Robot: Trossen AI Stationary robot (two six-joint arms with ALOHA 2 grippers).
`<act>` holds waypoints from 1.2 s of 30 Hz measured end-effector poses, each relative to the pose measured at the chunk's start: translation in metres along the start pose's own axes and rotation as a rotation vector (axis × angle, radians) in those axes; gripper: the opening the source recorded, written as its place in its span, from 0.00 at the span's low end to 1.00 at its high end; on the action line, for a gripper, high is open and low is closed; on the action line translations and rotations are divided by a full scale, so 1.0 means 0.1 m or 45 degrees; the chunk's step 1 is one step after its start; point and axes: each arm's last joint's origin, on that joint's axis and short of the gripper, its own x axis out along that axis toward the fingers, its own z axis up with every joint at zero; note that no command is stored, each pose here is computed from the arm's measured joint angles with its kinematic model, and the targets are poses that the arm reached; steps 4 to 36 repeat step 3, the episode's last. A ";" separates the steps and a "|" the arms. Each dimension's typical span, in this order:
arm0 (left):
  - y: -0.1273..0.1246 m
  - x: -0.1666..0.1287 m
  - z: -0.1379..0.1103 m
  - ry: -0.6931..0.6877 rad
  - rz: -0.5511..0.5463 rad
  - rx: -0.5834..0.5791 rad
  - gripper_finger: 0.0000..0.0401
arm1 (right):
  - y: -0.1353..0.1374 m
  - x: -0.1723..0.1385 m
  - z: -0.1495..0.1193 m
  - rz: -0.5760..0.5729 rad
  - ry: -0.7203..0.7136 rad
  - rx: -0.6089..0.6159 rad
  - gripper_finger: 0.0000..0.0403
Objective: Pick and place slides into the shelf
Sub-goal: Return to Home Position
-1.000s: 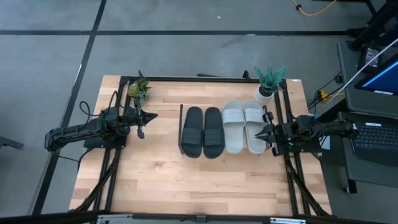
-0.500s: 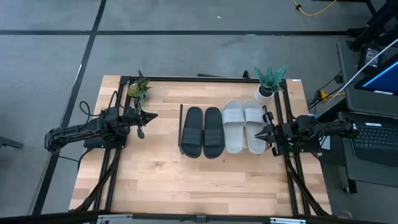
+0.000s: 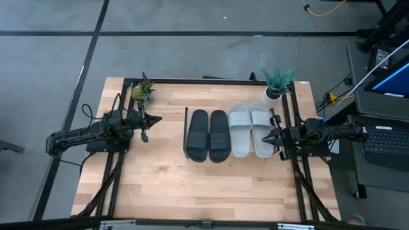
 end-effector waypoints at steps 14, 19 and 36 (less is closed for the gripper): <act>0.00 0.00 0.00 0.000 0.000 0.000 0.00 | 0.00 0.00 0.00 0.000 0.000 0.000 0.07; 0.00 0.00 0.00 0.000 0.000 0.000 0.00 | 0.00 0.00 0.00 0.000 0.000 0.000 0.07; 0.00 0.00 0.00 0.000 0.000 0.000 0.00 | 0.00 0.00 0.00 0.000 0.000 0.000 0.07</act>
